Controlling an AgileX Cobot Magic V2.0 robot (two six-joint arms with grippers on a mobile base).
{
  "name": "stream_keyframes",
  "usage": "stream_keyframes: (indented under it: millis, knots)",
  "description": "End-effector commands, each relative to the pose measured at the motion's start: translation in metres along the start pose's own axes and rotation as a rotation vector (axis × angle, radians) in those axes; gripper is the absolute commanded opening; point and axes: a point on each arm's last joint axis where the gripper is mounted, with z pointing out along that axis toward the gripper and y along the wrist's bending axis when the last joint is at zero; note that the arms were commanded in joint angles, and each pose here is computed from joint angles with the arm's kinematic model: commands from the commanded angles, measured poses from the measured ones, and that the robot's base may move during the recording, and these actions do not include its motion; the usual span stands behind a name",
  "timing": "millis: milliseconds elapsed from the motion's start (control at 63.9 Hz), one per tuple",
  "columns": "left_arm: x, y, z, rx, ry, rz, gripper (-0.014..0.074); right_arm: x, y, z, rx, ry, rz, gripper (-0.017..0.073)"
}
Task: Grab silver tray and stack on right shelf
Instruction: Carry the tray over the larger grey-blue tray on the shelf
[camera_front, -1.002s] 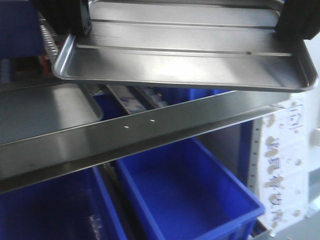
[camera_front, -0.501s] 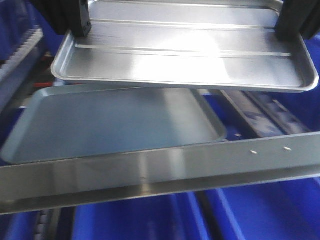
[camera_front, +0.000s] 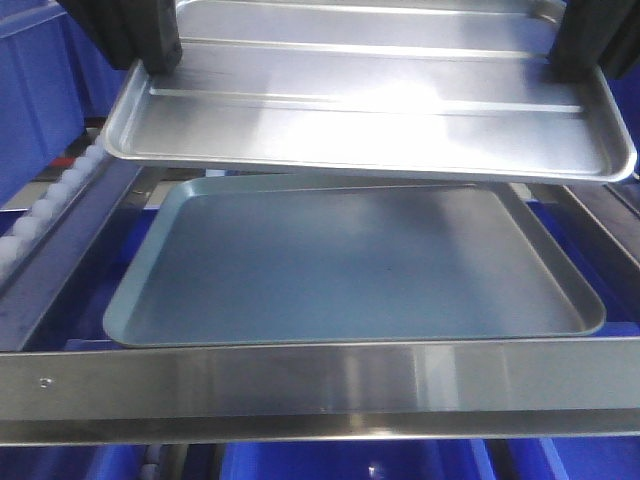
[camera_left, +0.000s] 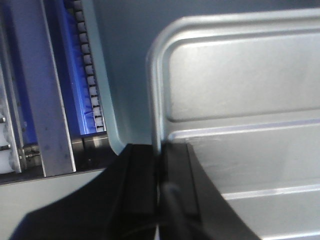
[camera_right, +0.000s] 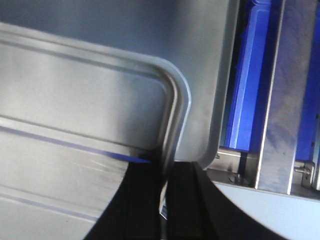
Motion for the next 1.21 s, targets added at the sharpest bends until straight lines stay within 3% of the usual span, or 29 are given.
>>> stream_keyframes:
  millis: [0, 1190]
  knots:
    - [-0.0066, -0.0018, -0.0221, 0.067, -0.090, 0.015, -0.0094, -0.0152, 0.0037, -0.0210, -0.067, -0.146, -0.017, 0.0057]
    - [-0.0110, -0.0034, -0.0220, 0.080, -0.137, 0.025, -0.0094, -0.0177, 0.0052, -0.0215, -0.084, -0.175, -0.017, 0.0057]
